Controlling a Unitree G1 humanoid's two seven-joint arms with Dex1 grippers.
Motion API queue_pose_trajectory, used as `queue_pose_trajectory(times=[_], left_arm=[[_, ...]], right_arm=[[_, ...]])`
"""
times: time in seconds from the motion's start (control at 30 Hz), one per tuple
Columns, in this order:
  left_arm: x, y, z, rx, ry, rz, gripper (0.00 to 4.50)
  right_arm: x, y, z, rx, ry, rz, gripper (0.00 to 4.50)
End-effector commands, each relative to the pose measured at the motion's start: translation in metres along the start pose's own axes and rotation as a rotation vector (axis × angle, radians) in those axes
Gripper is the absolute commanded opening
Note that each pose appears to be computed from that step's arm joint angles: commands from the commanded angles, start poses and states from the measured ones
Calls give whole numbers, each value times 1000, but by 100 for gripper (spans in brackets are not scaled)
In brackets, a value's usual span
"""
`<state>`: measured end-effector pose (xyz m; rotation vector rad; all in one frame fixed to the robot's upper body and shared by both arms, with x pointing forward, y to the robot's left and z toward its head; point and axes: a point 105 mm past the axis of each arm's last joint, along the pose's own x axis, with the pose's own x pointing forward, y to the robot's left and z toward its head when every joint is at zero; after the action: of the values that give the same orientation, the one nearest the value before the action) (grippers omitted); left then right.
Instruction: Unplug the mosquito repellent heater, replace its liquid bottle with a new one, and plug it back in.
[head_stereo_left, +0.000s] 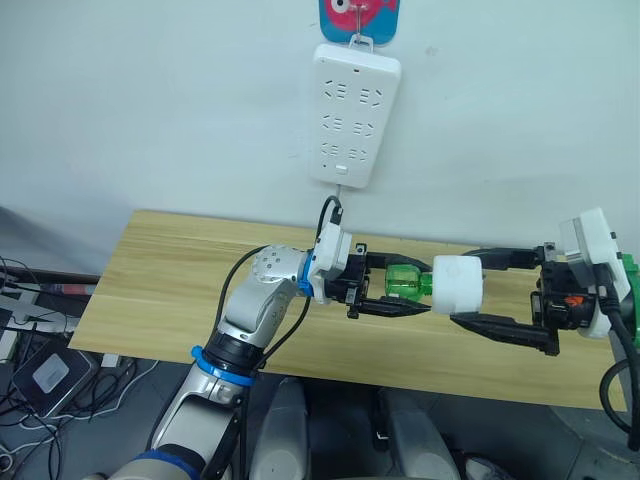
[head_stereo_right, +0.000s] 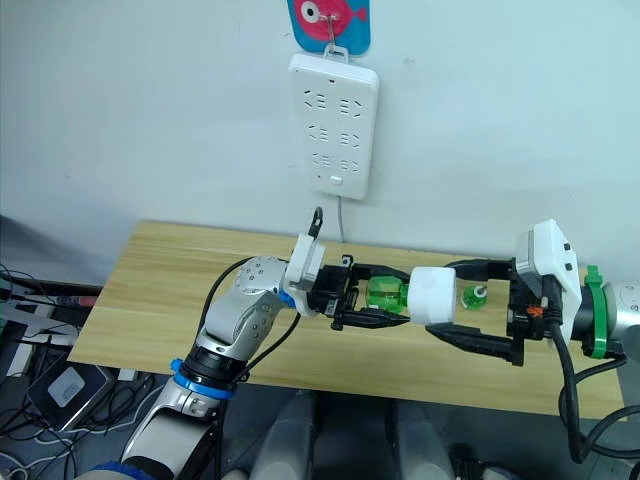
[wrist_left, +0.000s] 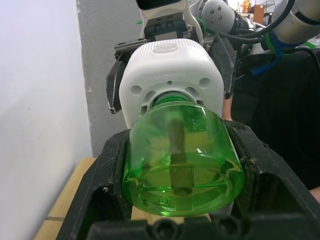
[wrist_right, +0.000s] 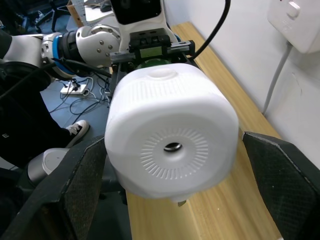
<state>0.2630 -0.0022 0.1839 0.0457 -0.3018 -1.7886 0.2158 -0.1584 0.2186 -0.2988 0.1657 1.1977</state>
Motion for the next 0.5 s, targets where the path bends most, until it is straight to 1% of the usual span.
queue_pose_trajectory(times=[0.03, 0.17, 0.27, 0.37, 0.43, 0.47, 0.5], left_arm=[[5, -5, 10, 35, -32, -28, 228], [6, -7, 9, 30, -29, -33, 228], [5, -7, 7, 23, -27, -31, 228], [6, -6, 7, 22, -29, -29, 228], [6, -6, 8, 22, -32, -28, 228], [7, -6, 8, 22, -33, -28, 228], [7, -6, 8, 23, -33, -27, 228]], right_arm=[[-3, 0, 6, -43, -8, -9, 443], [4, 3, 15, -85, -32, 9, 443], [6, 9, 15, -125, -18, 45, 443], [6, 12, 15, -126, -19, 58, 386], [8, 14, 15, -130, -22, 68, 313], [8, 15, 15, -126, -28, 68, 293], [9, 15, 16, -123, -31, 67, 294]])
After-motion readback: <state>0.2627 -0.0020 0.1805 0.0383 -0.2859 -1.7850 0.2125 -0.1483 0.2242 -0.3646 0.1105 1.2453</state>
